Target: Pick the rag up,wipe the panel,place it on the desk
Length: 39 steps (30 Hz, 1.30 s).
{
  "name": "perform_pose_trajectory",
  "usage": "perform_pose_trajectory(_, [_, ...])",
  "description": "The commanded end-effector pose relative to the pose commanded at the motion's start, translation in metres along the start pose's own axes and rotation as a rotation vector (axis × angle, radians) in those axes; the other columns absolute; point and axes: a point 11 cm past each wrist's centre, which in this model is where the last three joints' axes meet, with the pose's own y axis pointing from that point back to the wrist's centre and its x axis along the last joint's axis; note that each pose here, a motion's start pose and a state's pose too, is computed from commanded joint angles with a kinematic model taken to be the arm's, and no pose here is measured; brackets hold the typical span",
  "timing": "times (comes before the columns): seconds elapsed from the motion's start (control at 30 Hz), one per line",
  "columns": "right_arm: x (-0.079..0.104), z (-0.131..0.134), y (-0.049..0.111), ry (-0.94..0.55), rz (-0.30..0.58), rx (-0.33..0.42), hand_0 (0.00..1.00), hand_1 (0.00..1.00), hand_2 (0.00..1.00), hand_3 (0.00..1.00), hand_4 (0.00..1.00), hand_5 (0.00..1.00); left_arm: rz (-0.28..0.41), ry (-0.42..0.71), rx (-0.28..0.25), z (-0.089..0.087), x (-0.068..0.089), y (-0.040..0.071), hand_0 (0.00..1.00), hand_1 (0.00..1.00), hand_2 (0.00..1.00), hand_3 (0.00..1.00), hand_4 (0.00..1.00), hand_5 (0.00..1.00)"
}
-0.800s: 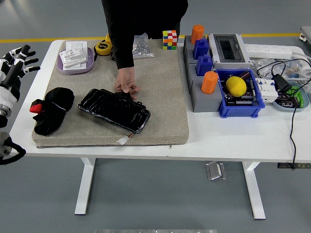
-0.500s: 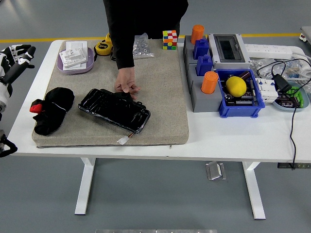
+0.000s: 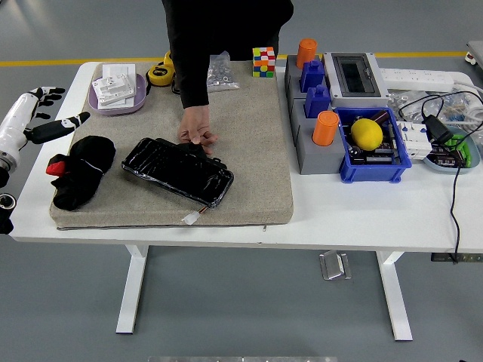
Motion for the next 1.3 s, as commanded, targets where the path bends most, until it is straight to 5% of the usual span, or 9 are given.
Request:
perform_pose_trajectory(0.47, [0.001, -0.005, 0.001, 0.008, -0.003, 0.013, 0.708, 0.585, 0.652, 0.577, 0.996, 0.526, -0.072, -0.105, 0.124, -0.025, -0.03, -0.005, 0.684, 0.905, 0.911, 0.84, 0.937, 0.478])
perform_pose_trajectory(1.3, [0.002, -0.013, 0.002, 0.011, 0.0, 0.033, 0.708, 0.585, 0.65, 0.578, 0.998, 0.53, -0.106, -0.107, 0.21, -0.041, -0.061, -0.009, 0.651, 0.897, 0.905, 0.834, 0.967, 0.47])
